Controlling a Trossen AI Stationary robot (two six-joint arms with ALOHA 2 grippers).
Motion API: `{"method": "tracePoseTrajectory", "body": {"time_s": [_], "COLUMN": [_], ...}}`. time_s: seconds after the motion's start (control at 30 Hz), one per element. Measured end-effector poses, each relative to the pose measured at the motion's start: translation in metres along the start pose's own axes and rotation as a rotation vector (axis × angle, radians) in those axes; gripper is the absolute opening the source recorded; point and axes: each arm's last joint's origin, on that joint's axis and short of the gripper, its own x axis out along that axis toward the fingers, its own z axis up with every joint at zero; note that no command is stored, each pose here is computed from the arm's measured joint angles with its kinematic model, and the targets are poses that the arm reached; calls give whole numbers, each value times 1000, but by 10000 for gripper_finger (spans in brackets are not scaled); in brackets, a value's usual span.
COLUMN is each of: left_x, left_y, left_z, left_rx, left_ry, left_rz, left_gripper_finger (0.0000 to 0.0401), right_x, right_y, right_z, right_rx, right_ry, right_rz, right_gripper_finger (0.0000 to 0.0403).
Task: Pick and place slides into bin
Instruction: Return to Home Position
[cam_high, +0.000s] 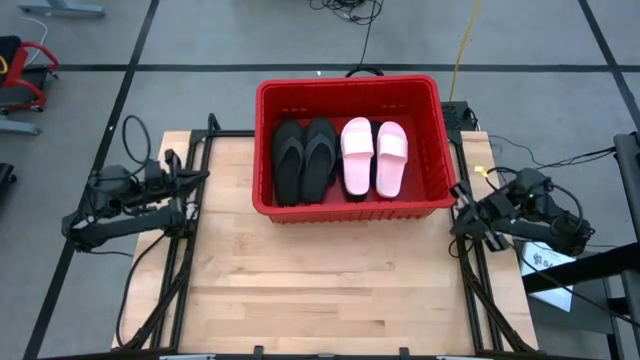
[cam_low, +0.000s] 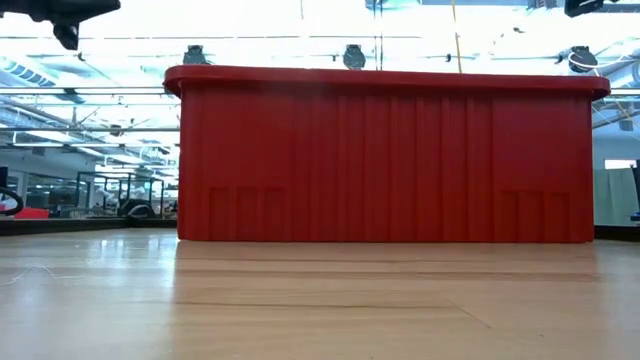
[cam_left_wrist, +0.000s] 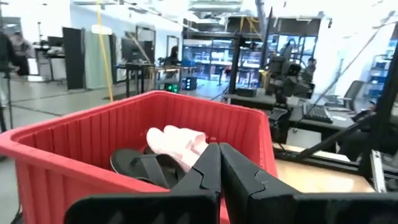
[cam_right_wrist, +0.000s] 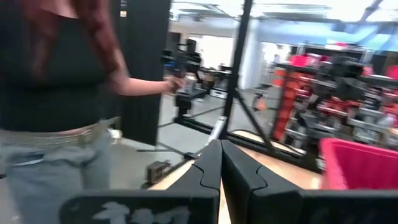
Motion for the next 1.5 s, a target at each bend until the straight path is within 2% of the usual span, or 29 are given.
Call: {"method": "tracePoseTrajectory", "body": {"time_s": [0.1, 0.2, 0.3, 0.57, 0.77, 0.9, 1.07, 1.27, 1.43, 1.5], "left_x": [1, 3, 6, 14, 22, 29, 37, 47, 53, 53], "left_y": [0, -1, -2, -5, -6, -7, -9, -9, -9, -10], "left_z": [-6, -7, -18, -32, -48, -60, -75, -100, -124, -128], "left_rx": [18, 27, 16, -5, -11, 2, 2, -27, -5, -8], "left_ry": [33, 36, 84, 113, 152, 144, 114, 89, 28, 47], "left_rz": [-27, -54, -93, -230, -259, -331, -408, -469, -540, -561], "left_gripper_finger": [1, 6, 3, 3, 9, 2, 9, 2, 8, 3], "right_x": [0, 2, 7, 19, 21, 19, 19, 19, 19, 19], "right_y": [2, 0, -4, -11, -10, -7, -6, -7, -7, -7], "right_z": [0, -5, -17, -57, -79, -73, -74, -75, -75, -75], "right_rx": [-3, -5, 2, 88, 118, 72, 94, 93, 81, 85], "right_ry": [-5, -20, -29, -87, -130, -177, -158, -156, -157, -153], "right_rz": [54, 55, 75, 232, 353, 397, 427, 422, 421, 421], "right_gripper_finger": [0, 0, 0, 0, 0, 0, 0, 0, 0, 0]}}
